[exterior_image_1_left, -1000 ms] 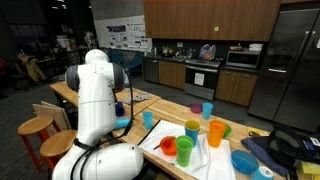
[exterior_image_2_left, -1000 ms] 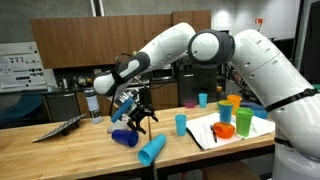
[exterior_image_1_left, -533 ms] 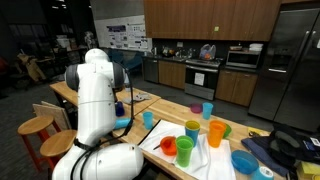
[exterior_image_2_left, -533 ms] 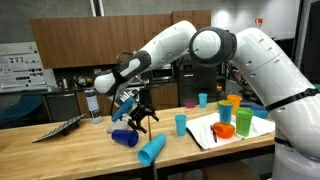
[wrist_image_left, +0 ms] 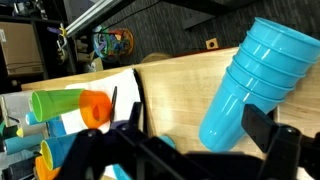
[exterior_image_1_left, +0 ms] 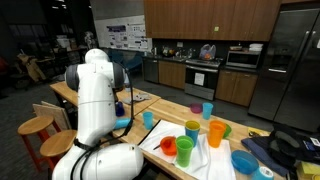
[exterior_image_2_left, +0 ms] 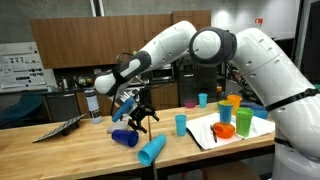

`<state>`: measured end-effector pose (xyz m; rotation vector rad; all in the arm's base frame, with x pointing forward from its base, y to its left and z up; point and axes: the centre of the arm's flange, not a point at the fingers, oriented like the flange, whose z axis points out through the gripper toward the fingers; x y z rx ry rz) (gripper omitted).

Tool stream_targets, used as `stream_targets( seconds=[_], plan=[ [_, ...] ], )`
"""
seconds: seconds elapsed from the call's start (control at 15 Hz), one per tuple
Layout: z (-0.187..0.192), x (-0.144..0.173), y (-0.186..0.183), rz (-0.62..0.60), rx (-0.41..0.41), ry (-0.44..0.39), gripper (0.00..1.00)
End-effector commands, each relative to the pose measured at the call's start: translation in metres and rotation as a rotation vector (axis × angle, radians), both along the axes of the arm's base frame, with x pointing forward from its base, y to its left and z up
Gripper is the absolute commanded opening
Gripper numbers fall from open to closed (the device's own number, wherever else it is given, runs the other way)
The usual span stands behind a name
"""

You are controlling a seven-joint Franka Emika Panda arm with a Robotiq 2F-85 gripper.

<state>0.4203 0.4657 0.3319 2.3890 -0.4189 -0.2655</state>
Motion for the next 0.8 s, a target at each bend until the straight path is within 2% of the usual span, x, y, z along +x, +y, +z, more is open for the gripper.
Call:
stream_targets(
  seconds=[0.0, 0.27, 0.53, 0.67, 0.73],
  plan=[
    [0.011, 0.005, -0.018, 0.065, -0.098, 0.001, 1.0],
    [0.024, 0.013, -0.034, 0.241, -0.204, 0.003, 1.0],
    [0.034, 0.022, -0.024, 0.427, -0.218, -0.015, 1.0],
    [0.041, 0.025, -0.016, 0.488, -0.229, 0.01, 1.0],
    [0.025, 0.024, -0.019, 0.419, -0.238, 0.001, 1.0]
  ],
)
